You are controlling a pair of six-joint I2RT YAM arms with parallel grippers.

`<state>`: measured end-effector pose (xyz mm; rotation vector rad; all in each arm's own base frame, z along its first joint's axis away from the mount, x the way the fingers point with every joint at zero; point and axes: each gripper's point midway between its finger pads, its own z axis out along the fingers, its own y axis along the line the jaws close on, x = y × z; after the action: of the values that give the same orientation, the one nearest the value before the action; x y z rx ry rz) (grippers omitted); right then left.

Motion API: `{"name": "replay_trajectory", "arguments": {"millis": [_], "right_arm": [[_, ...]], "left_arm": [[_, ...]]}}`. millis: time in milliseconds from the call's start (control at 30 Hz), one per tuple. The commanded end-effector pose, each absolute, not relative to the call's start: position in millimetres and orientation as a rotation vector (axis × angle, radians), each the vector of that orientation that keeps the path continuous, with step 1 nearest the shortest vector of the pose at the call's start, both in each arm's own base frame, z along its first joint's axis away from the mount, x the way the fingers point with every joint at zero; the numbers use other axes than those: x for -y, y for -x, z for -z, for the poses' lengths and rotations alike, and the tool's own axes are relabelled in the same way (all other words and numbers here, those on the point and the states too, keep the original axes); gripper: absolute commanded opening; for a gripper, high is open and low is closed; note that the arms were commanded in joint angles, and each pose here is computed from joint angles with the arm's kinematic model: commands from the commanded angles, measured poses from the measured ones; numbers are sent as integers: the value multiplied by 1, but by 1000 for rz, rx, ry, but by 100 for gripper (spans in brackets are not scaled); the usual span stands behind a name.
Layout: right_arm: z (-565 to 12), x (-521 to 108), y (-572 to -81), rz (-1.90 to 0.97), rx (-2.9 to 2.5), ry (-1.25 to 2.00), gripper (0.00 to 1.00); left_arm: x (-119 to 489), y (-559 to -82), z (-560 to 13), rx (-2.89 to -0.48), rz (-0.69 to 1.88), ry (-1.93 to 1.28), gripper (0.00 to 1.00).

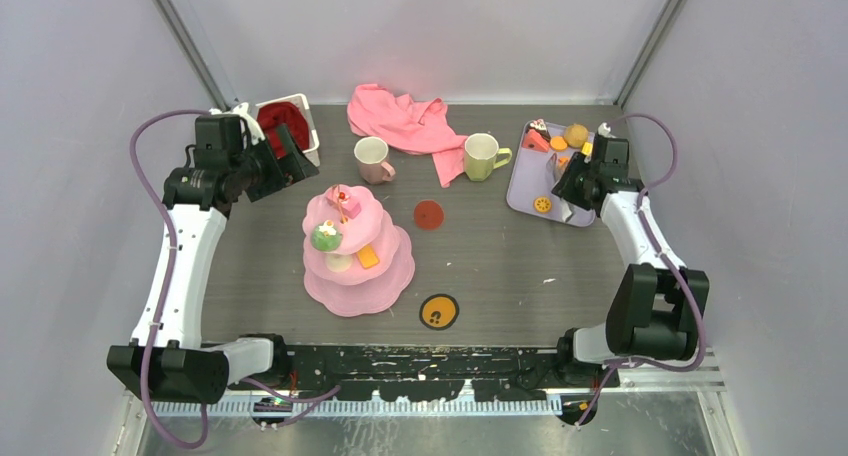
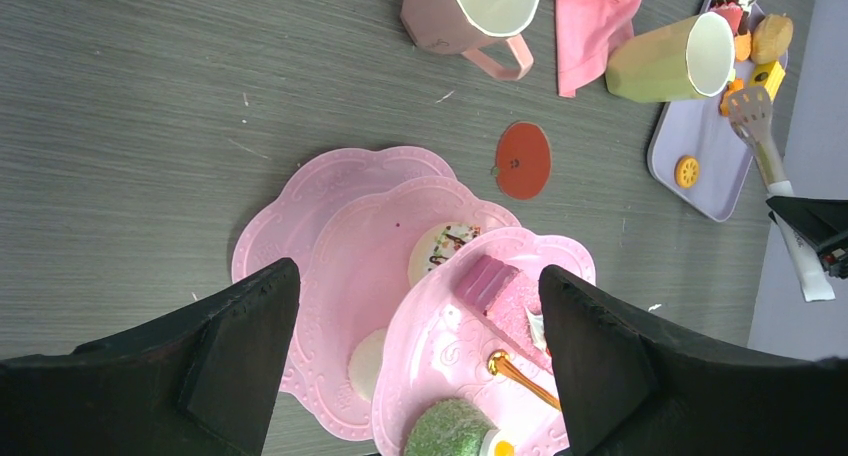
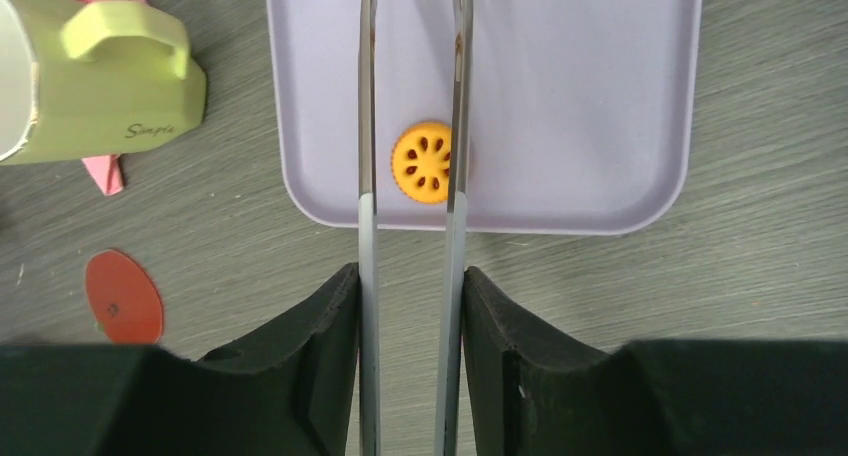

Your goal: Serve the afternoon tea

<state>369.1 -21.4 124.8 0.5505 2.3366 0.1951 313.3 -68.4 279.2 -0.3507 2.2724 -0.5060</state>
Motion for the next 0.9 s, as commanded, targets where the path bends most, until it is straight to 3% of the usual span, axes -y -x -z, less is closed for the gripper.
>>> {"name": "replay_trajectory", "arguments": {"millis": [0, 433, 867], "right_arm": [[-173, 26, -377, -178, -2179, -509, 44], [-137, 39, -362, -50, -2288, -504, 50], [-112, 32, -388, 74, -2361, -427, 50]], "left_arm": [[69, -320, -296, -2200, 521, 320, 89], [68, -315, -298, -2193, 515, 327, 89], [68, -315, -297, -2198, 515, 333, 88]]}}
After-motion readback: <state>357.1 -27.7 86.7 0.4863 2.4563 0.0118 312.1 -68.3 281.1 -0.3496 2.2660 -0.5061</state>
